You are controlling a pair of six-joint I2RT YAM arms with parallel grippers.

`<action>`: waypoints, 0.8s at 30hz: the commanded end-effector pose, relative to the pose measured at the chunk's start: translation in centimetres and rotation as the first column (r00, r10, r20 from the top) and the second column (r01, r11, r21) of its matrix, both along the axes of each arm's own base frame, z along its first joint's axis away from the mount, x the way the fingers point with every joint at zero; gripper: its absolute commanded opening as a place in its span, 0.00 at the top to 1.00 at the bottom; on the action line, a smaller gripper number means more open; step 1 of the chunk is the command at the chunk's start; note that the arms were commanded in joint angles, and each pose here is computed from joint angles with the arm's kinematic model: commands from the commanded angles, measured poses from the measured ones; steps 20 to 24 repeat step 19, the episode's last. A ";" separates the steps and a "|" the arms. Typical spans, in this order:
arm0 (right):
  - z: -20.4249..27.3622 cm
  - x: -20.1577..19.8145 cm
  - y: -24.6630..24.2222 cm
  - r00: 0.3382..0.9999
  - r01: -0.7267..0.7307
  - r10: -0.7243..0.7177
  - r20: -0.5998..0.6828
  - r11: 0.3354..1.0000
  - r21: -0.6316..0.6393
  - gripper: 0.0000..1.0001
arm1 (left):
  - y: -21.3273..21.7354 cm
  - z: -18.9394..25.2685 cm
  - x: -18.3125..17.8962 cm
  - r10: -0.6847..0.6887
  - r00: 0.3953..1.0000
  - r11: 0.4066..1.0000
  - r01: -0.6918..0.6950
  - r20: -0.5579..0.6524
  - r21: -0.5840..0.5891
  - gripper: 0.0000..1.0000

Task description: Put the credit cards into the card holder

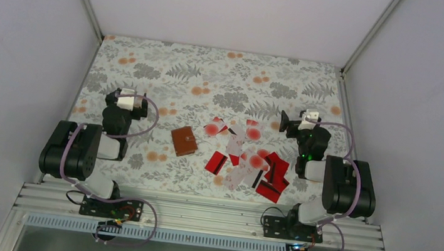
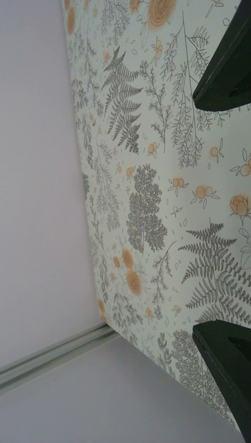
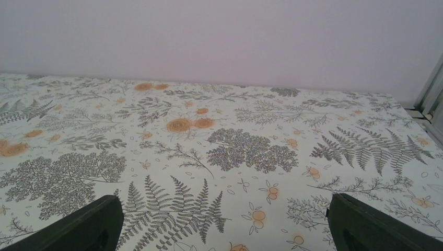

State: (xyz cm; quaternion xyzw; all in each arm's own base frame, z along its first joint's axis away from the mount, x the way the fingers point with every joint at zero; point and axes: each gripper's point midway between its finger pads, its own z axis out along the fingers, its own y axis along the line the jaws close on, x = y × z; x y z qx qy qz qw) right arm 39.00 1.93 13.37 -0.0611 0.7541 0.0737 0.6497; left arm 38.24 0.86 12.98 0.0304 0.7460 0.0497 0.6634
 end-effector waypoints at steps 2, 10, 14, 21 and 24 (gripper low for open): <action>1.2 0.1 -0.3 0.998 0.009 -0.008 0.056 1.000 -0.007 0.01 | -0.7 0.9 0.2 -0.037 0.999 0.999 0.037 0.037 0.011 0.00; 1.2 0.1 -0.2 0.998 0.008 -0.008 0.054 1.000 -0.006 0.01 | -0.7 0.9 0.2 -0.039 0.999 0.999 0.038 0.037 0.010 0.00; 1.2 0.1 -0.2 0.998 0.008 -0.008 0.055 1.000 -0.006 0.01 | -0.7 0.7 0.5 -0.040 0.999 0.999 0.039 0.026 0.010 0.00; 1.2 0.1 -0.2 0.998 0.007 -0.007 0.055 1.000 -0.006 0.01 | -0.7 0.9 0.1 -0.040 0.998 0.999 0.039 0.039 0.011 0.00; 1.2 0.1 -0.2 0.998 0.007 -0.007 0.055 1.000 -0.006 0.01 | -0.7 0.9 0.1 -0.040 0.998 0.999 0.039 0.039 0.011 0.00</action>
